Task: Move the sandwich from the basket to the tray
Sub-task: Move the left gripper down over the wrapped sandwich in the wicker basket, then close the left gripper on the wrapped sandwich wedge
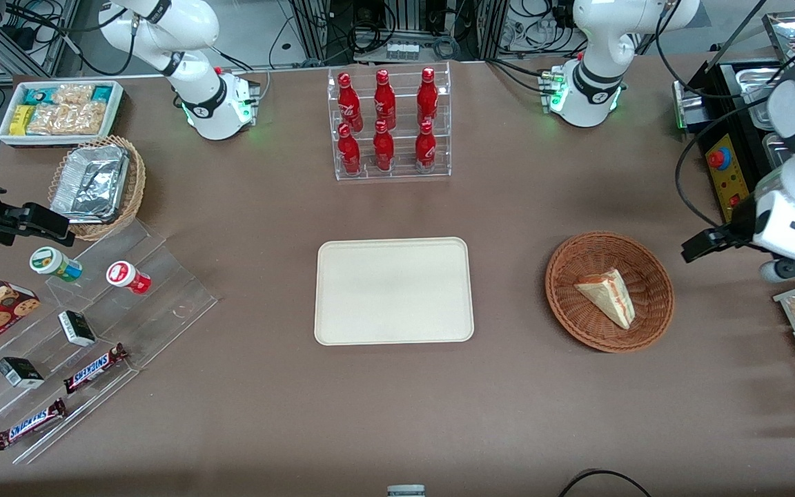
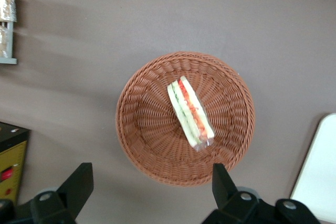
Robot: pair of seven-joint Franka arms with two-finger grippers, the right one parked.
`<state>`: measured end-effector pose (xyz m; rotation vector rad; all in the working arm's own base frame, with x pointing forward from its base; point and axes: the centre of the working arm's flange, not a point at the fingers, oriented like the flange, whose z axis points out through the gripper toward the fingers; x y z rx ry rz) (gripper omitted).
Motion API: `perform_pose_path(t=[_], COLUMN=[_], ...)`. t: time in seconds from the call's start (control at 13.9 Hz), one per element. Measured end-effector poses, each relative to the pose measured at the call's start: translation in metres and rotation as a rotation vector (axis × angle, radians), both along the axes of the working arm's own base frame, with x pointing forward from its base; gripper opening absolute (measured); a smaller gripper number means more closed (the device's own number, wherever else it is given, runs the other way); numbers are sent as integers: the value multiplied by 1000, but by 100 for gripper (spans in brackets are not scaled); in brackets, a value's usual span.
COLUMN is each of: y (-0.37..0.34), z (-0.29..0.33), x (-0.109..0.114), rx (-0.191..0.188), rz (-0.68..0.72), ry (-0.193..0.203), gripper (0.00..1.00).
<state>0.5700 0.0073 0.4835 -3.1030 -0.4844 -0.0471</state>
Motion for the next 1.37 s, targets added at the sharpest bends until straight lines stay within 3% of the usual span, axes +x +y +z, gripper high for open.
perform_pose_path(t=[0.5,0.86,1.37], y=[-27,-51,-57], z=[-79,-119,-180], x=[-25,-30,-31], rx=[-27,-40,-48], rz=[271,360,373], ry=[-88,-86,-88], gripper=[100,100,100])
